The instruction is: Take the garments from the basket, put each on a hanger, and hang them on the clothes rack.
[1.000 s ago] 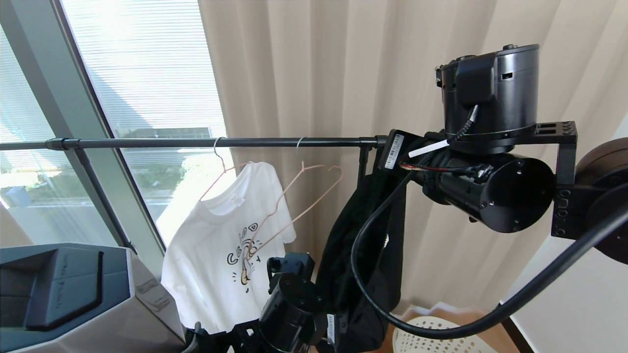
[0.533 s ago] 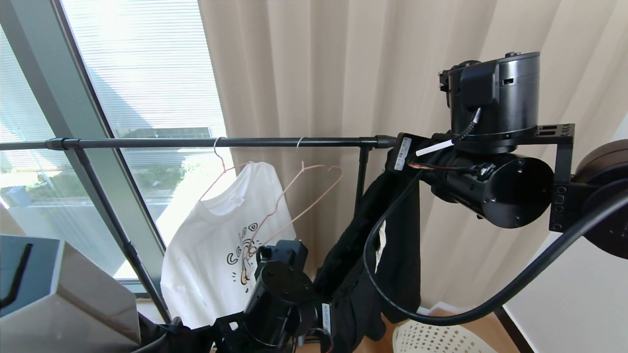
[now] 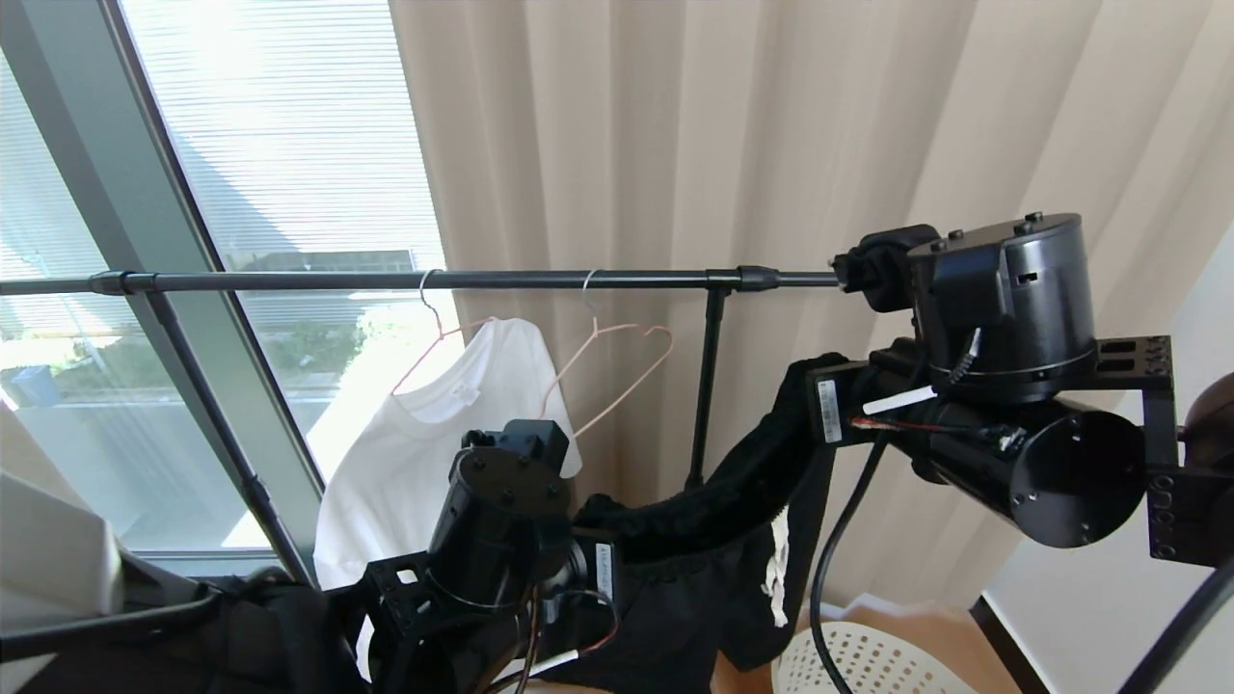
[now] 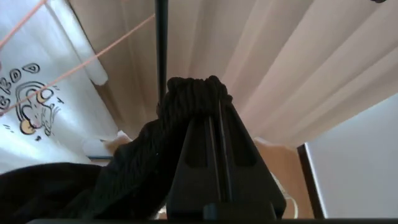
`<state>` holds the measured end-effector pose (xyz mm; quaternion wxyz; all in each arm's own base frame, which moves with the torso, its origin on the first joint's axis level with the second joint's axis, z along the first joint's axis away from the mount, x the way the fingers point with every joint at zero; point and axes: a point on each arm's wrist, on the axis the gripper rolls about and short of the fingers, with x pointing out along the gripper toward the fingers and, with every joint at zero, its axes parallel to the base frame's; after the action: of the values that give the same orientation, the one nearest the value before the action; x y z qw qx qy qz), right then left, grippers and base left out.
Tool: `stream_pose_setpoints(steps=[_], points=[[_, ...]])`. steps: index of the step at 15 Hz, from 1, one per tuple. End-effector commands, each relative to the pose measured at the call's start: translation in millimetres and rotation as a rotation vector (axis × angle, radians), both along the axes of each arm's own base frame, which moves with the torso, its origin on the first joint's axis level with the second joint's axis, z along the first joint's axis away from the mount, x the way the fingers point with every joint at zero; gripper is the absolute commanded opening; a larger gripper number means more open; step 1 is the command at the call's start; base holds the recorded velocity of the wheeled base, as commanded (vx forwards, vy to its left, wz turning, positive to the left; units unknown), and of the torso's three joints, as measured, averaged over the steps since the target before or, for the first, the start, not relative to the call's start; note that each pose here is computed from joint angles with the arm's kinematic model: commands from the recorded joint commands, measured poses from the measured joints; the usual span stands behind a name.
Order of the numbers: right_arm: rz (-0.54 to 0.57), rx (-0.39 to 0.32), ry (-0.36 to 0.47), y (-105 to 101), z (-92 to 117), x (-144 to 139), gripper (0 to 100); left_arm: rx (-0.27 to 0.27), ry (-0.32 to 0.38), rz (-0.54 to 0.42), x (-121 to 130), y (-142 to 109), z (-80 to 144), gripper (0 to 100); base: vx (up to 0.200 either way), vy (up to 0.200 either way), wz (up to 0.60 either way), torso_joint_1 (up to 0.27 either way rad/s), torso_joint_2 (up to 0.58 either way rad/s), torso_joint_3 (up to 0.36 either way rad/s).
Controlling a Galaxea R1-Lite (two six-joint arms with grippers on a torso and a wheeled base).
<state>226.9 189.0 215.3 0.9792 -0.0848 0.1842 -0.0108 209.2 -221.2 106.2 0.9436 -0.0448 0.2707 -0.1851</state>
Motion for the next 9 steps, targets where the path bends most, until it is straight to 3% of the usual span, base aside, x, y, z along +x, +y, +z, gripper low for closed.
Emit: stream_pose_setpoints(steps=[1, 2, 5, 9], points=[[0.029, -0.076, 0.038, -4.2, -11.5, -8.5, 0, 0.023, -0.026, 0.015, 5.1, 10.3, 46.8, 0, 0.0, 0.0, 0.0, 0.0, 0.0, 0.0], [0.044, -0.122, 0.055, -5.8, -16.5, -10.2, 0, 0.091, 0.032, 0.012, 5.1, 10.9, 58.8, 0, 0.0, 0.0, 0.0, 0.0, 0.0, 0.0], [0.071, -0.2, 0.09, -6.1, -27.3, -11.3, 0, 0.193, 0.133, 0.028, 8.6, 15.3, 79.9, 0, 0.0, 0.0, 0.0, 0.0, 0.0, 0.0], [0.102, -0.262, 0.153, -12.2, -46.4, -18.2, 0, 0.231, 0.168, 0.032, 0.0, 28.7, 71.7, 0, 0.0, 0.0, 0.0, 0.0, 0.0, 0.0]])
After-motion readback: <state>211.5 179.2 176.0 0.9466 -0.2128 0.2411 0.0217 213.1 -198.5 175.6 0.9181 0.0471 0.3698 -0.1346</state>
